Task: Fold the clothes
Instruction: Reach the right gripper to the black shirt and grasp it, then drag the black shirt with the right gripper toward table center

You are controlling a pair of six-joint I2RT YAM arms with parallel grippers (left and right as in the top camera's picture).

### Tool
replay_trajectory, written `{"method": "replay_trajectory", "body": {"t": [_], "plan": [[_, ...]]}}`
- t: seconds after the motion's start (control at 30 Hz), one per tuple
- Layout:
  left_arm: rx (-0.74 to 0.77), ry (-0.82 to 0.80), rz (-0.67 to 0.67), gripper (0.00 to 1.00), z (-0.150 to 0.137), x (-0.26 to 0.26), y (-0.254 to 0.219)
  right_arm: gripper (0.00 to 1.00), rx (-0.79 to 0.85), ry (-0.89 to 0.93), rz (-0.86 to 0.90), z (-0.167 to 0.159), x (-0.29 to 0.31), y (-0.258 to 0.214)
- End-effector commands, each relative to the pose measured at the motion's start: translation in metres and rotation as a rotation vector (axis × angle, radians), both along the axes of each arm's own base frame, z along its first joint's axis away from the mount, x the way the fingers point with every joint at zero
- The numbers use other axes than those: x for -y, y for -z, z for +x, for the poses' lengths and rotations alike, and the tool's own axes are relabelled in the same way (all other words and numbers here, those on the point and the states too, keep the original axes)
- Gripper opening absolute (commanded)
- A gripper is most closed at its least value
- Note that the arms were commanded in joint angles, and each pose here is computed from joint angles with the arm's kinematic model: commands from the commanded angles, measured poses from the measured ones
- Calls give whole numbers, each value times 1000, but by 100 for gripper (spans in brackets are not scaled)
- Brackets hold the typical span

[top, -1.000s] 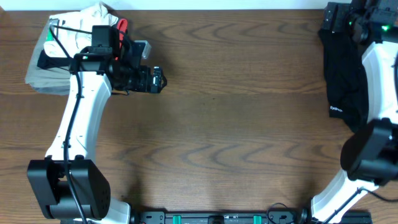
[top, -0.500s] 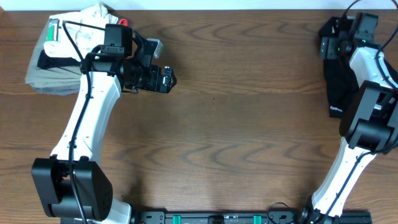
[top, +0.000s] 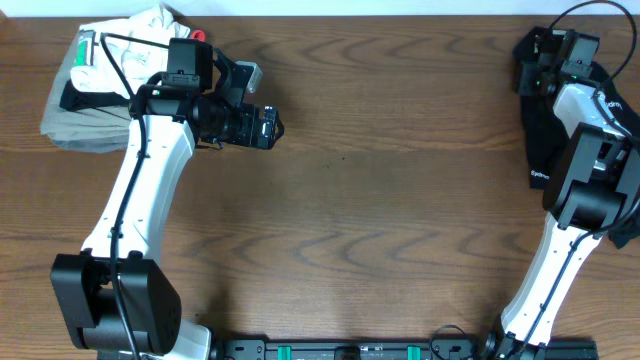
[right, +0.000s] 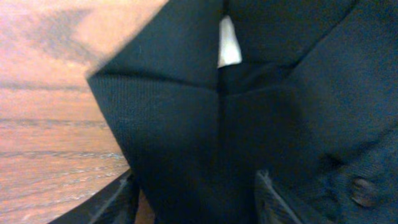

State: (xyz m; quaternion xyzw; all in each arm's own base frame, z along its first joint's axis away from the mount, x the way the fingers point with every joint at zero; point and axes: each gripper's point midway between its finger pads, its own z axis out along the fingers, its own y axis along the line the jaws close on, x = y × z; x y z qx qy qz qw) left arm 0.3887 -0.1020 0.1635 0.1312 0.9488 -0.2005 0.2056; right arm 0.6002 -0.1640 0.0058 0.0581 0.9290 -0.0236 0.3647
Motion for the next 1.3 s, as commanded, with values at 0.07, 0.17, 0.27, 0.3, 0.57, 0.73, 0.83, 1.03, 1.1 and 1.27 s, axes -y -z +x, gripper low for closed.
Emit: {"method": "replay_trajectory", "body": {"t": [0.07, 0.17, 0.27, 0.3, 0.57, 0.73, 0.83, 1.03, 1.1, 1.27], "plan": [[11, 12, -8, 98, 2, 3, -4, 52, -1, 4, 37, 3, -4, 16], [12, 12, -8, 99, 2, 3, -4, 33, -5, 5, 39, 3, -4, 22], [19, 11, -8, 93, 3, 3, -5, 5, -3, 27, 59, 3, -4, 22], [22, 12, -9, 89, 4, 3, -5, 1, 2, 37, 68, 4, -3, 20], [85, -3, -11, 46, 16, -1, -15, 1, 44, -9, 141, 4, -26, -36], [136, -100, -14, 46, 25, -20, -36, 1, 49, -121, 222, -13, -74, -107], [173, -182, 11, 45, 25, -38, -51, 1, 33, -210, 282, -31, -119, -145], [263, -274, 73, 41, 11, -61, -89, 1, -41, -387, 314, -65, -221, -177], [281, -278, 76, 41, 4, -62, -98, 1, -75, -450, 318, -76, -258, -176], [293, -323, 140, 41, -14, -75, -110, 1, -167, -569, 318, -108, -342, -165]]}}
